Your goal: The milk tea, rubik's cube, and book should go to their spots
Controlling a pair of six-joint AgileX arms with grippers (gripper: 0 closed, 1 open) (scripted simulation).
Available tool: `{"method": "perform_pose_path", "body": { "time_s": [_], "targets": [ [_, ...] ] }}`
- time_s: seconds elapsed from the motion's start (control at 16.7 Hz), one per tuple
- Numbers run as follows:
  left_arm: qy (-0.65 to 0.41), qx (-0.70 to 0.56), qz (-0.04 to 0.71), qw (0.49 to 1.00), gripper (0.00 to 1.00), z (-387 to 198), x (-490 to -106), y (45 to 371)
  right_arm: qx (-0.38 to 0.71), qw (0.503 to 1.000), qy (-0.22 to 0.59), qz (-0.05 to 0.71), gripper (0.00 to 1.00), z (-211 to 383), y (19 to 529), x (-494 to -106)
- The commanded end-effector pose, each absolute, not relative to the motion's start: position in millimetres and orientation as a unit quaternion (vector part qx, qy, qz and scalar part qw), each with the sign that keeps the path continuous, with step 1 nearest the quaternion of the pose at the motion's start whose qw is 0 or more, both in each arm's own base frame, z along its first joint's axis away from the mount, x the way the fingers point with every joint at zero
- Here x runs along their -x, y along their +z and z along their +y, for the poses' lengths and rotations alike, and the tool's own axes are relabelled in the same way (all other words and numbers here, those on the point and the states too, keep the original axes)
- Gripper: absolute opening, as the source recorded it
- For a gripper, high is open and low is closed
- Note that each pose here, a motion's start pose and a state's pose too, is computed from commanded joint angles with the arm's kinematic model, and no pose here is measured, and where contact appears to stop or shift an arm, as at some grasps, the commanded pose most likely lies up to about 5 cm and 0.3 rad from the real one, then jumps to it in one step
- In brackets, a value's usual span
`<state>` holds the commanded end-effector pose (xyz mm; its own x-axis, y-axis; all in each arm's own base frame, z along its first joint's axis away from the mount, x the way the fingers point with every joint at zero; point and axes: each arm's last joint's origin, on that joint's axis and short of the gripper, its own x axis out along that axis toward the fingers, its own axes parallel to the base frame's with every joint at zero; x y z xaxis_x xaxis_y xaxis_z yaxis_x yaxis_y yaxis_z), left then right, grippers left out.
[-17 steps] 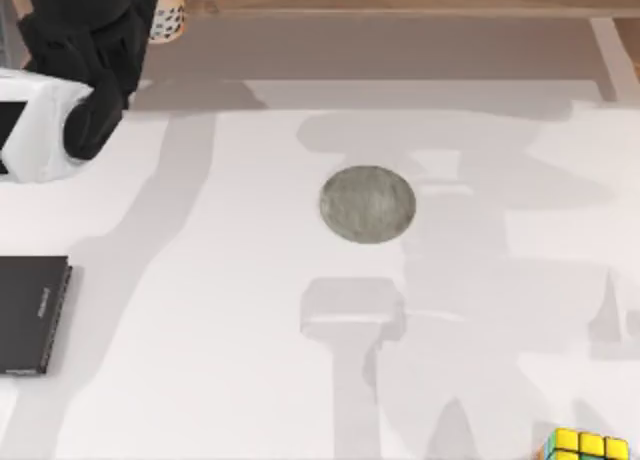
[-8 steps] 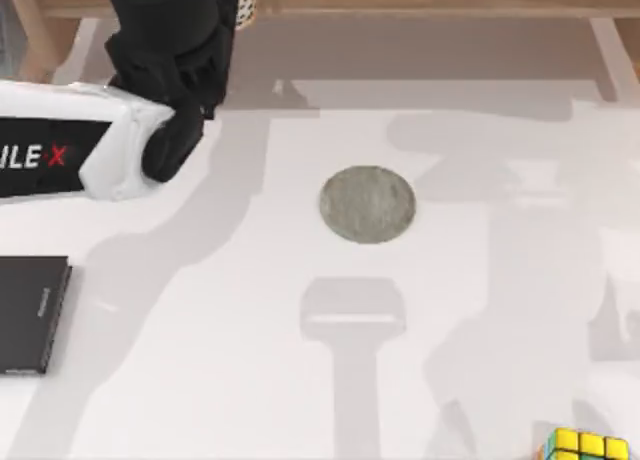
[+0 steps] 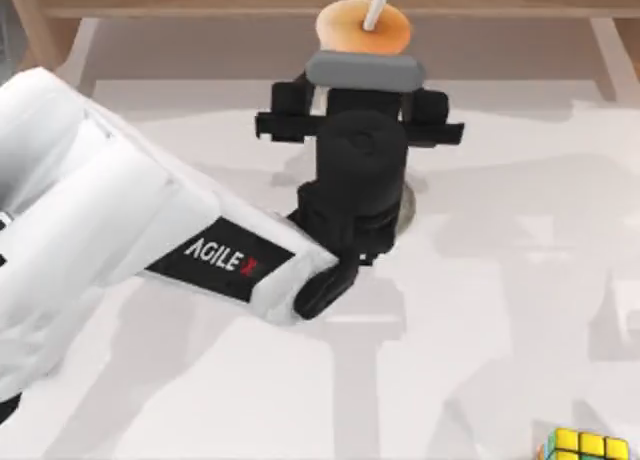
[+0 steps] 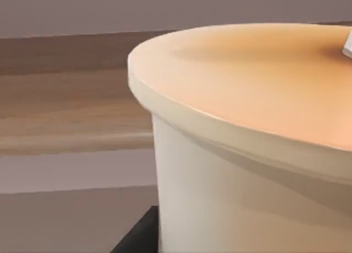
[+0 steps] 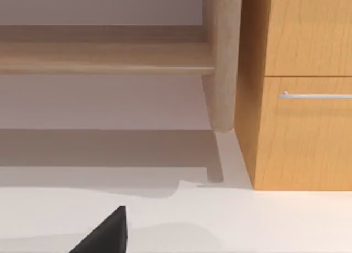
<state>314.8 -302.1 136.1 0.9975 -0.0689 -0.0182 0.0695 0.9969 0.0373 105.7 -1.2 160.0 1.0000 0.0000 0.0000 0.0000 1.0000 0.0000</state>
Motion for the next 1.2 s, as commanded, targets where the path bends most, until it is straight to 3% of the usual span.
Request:
{"method": "perform_pose_path", "body": {
  "time_s": [0.66,1.2],
  "targets": [
    [-0.014,0.004,0.000,1.000,0.00,-323,-301,123,0.000,1.000,0.000,0.000,1.00,-1,160,-106],
    [-0.014,0.004,0.001,1.000,0.00,-324,-300,95,0.000,1.000,0.000,0.000,1.00,-1,160,-106]
  ]
}}
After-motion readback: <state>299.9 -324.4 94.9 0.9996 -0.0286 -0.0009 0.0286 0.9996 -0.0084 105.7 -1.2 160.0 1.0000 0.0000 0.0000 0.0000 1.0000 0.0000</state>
